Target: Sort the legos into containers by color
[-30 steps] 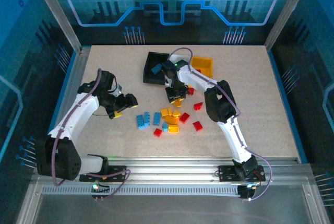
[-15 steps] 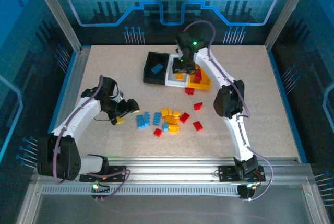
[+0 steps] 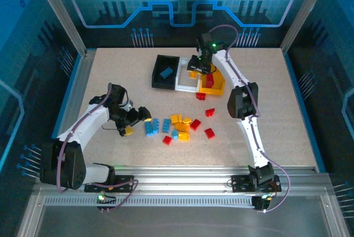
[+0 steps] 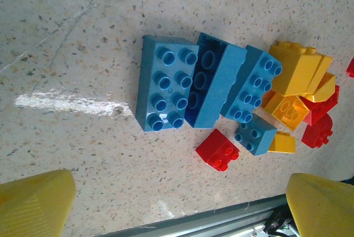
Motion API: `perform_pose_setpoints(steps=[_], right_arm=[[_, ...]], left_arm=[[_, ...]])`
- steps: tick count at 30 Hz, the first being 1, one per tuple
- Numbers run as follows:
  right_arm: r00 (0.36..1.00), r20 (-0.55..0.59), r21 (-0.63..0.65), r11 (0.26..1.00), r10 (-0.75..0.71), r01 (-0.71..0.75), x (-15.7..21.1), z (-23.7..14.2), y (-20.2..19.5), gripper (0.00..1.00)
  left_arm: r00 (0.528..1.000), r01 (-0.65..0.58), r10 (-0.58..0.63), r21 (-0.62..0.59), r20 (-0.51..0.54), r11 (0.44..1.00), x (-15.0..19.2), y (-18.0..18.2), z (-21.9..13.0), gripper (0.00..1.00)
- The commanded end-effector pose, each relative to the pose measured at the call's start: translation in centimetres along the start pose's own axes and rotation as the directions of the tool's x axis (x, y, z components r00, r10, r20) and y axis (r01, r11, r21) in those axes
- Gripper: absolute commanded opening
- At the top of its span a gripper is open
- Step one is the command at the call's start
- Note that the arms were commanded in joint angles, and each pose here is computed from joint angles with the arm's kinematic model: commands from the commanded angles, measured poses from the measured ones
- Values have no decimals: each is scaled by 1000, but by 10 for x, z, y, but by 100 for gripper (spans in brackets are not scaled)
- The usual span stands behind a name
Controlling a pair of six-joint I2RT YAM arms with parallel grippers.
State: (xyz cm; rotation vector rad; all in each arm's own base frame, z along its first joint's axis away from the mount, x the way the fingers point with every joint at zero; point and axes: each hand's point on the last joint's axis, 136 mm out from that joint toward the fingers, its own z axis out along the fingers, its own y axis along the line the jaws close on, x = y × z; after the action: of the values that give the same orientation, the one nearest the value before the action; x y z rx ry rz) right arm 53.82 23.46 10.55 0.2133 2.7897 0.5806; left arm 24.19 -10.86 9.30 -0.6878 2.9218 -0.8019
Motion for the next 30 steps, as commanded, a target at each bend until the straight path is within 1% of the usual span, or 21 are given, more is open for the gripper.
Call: perform_pose_setpoints(steps=[1, 3, 8, 10, 13, 15, 18, 21, 22, 24, 26, 30], right_arm=[[1000, 15, -44, 999, 15, -14, -7, -6, 9, 46], [1000, 15, -49, 999, 12, -11, -6, -9, 11, 50], [1000, 17, -55, 998, -17, 18, -2, -30, 16, 55], [999, 14, -45, 998, -39, 40, 5, -42, 19, 56], [995, -20, -33, 995, -93, 93, 26, -58, 24, 57], [989, -47, -19, 990, -142, 141, 47, -71, 26, 57], [974, -96, 27, 978, -205, 208, 82, -81, 22, 58], [964, -129, 52, 969, -233, 241, 114, -89, 14, 58], [963, -140, 54, 969, -230, 239, 124, -90, 11, 58], [965, -154, 49, 973, -214, 223, 142, -93, 4, 58], [968, -167, 45, 979, -187, 197, 155, -94, -4, 58], [970, -182, 47, 984, -161, 173, 174, -99, -16, 57]], left_arm=[[1000, 18, -19, -7, -22, 1000, 4, 1, 6, 99], [1000, 14, -14, -18, -26, 1000, 5, 1, 9, 99], [999, -12, 10, -52, -41, 999, 7, 2, 18, 99], [999, -31, 28, -69, -46, 997, 7, 2, 21, 96], [997, -64, 58, -128, -48, 990, 4, 4, 25, 87], [997, -66, 59, -150, -53, 986, 2, 6, 29, 84], [996, -74, 67, -145, -52, 987, -2, 2, 34, 82], [990, -139, 134, -185, -41, 973, -9, -8, 31, 76], [986, -165, 160, -200, -38, 966, -11, -13, 30, 74], [977, -214, 210, -224, -41, 951, -17, -23, 29, 66], [969, -245, 239, -242, -56, 939, -20, -30, 31, 61], [959, -285, 269, -294, -95, 913, -23, -33, 40, 60]])
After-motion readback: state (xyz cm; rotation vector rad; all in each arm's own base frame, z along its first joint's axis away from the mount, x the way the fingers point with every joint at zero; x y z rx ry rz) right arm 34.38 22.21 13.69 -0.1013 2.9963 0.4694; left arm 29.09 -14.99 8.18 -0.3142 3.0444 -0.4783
